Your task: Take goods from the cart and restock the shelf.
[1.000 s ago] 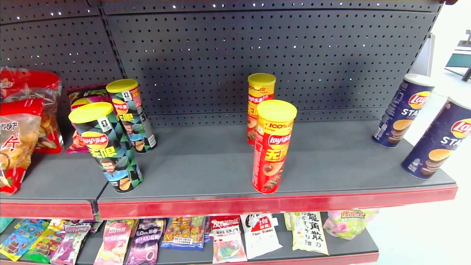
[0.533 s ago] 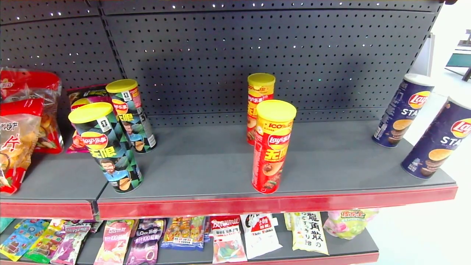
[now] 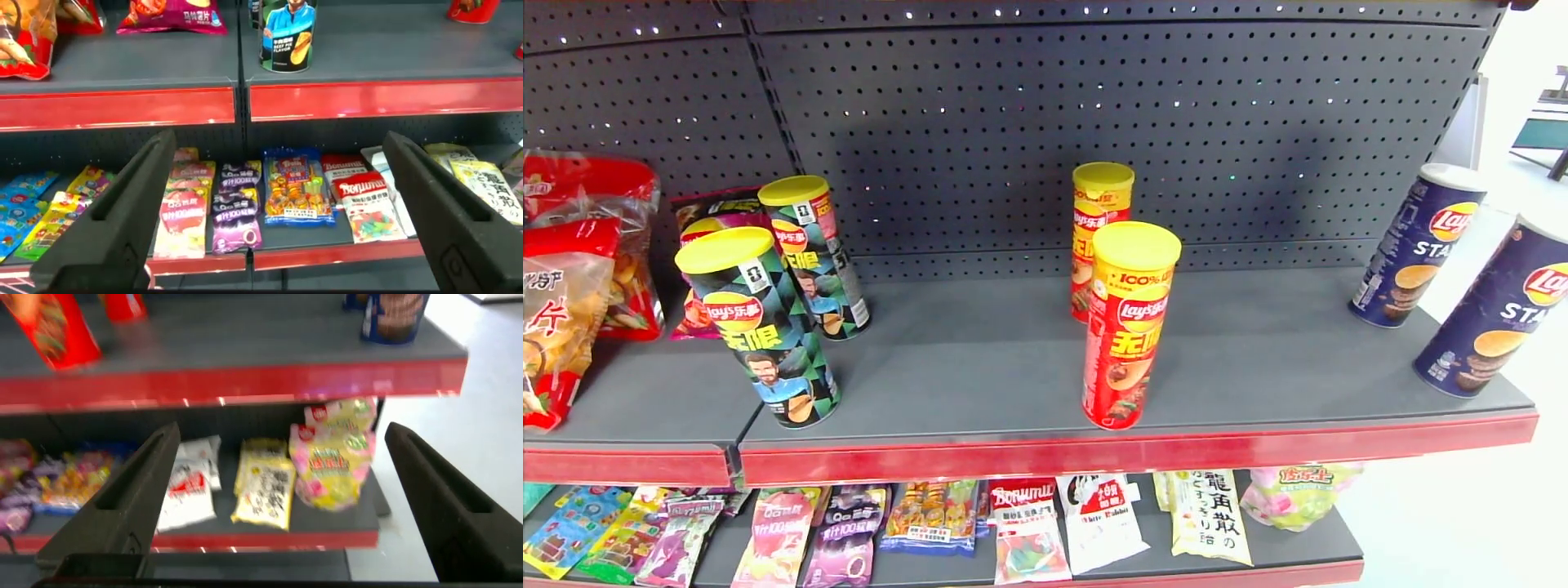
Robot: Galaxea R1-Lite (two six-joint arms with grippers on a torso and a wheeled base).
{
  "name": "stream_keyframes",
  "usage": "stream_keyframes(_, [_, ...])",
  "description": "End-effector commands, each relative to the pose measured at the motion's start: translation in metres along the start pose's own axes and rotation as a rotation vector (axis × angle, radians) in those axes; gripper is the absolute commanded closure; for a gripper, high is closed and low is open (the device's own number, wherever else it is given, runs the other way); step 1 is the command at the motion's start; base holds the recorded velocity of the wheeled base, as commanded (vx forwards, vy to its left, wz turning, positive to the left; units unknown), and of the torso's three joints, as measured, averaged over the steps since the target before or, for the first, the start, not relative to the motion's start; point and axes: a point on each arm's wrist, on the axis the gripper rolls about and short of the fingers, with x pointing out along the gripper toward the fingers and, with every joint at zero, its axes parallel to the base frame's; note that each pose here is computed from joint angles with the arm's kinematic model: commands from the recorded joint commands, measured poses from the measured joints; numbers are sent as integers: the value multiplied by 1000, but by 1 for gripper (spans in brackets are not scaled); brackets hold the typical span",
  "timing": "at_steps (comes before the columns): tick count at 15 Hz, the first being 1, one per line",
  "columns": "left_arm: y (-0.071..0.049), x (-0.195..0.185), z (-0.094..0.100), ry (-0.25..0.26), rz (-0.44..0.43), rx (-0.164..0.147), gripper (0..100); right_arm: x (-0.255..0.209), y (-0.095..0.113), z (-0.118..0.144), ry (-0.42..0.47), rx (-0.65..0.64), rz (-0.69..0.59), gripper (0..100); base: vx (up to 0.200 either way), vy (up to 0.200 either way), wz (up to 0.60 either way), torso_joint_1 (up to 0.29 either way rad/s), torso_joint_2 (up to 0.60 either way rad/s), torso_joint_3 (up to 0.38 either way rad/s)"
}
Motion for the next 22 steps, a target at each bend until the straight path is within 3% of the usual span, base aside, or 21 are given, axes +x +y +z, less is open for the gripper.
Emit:
stream_keyframes(1, [0, 0, 0, -2, 0, 0, 0, 13, 5, 102, -68, 83, 59, 0, 0, 0, 0, 0, 0, 0])
stream_keyframes(2, [0, 0, 0, -2, 0, 0, 0, 22, 6, 121, -63, 81, 78, 0, 0, 0, 0, 0, 0, 0])
stream_keyframes(3, [0, 0, 0, -2, 0, 0, 0, 22, 6, 121, -63, 81, 78, 0, 0, 0, 0, 0, 0, 0])
stream_keyframes(4, [0, 0, 0, -2, 0, 0, 0, 69, 13, 159, 42, 27, 205, 0, 0, 0, 0, 0, 0, 0])
stream_keyframes(10, [0, 0, 0, -2, 0, 0, 0, 156, 44, 109, 484, -29, 431, 0, 0, 0, 0, 0, 0, 0])
stream_keyframes(13, [0, 0, 0, -2, 0, 0, 0, 179, 66, 88, 609, -96, 420, 0, 0, 0, 0, 0, 0, 0])
stream_keyframes(15, [0, 0, 0, -2, 0, 0, 0, 196, 84, 73, 629, -150, 376, 0, 0, 0, 0, 0, 0, 0])
stream_keyframes(18, [0, 0, 0, -2, 0, 0, 0, 234, 104, 54, 565, -169, 303, 0, 0, 0, 0, 0, 0, 0])
stream_keyframes(22, [0, 0, 0, -4, 0, 0, 0, 251, 112, 44, 578, -170, 296, 0, 0, 0, 0, 0, 0, 0])
